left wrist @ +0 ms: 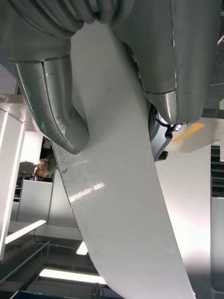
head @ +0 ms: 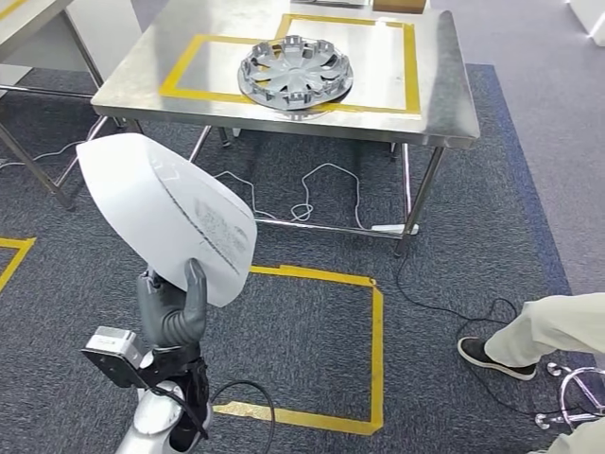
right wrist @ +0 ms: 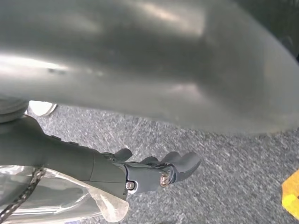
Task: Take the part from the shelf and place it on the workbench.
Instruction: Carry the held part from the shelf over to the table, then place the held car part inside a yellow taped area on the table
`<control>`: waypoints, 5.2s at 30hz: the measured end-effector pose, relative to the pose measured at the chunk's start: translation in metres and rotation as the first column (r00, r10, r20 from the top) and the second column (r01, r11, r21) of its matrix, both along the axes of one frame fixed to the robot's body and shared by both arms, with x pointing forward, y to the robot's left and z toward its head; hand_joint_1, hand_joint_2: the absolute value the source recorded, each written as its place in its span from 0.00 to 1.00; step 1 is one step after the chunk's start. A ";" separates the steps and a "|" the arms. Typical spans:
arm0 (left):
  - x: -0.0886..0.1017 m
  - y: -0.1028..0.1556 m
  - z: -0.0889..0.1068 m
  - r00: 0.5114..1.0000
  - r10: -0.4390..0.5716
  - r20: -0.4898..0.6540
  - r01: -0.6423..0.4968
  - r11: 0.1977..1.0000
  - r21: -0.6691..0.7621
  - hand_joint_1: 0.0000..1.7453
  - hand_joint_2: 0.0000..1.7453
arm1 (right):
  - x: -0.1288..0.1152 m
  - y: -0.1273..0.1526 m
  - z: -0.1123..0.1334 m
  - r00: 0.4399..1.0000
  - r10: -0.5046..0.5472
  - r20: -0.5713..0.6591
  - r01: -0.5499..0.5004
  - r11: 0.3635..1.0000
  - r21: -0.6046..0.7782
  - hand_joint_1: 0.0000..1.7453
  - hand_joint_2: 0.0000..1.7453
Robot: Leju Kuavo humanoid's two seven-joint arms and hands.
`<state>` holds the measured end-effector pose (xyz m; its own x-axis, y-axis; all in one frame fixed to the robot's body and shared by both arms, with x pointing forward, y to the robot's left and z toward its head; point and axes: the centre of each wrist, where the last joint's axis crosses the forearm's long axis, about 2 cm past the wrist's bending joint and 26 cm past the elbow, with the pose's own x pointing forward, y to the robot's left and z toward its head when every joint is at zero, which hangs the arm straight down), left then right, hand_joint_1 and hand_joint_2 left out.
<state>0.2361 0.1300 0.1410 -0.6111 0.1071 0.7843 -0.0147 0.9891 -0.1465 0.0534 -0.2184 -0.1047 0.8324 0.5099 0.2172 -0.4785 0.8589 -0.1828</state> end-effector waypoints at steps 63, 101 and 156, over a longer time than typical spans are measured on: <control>-0.001 -0.001 -0.002 1.000 0.000 -0.011 0.000 1.000 -0.001 1.00 1.00 | -0.002 0.003 0.000 0.999 0.042 0.001 -0.042 0.999 0.033 0.00 0.00; -0.001 0.000 -0.003 1.000 0.005 -0.017 -0.005 1.000 0.001 1.00 1.00 | -0.006 0.003 -0.001 0.997 0.074 -0.027 -0.073 0.997 0.031 0.00 0.00; 0.017 0.009 0.012 0.995 -0.013 0.096 -0.003 0.987 0.163 1.00 1.00 | 0.001 0.006 0.001 0.987 0.158 -0.004 -0.158 0.986 0.052 0.00 0.00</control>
<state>0.2530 0.1394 0.1534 -0.6845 -0.0136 0.7289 -0.0031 0.9999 0.0158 0.0548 -0.2128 -0.1040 0.7439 0.6236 0.2401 -0.6102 0.7804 -0.1365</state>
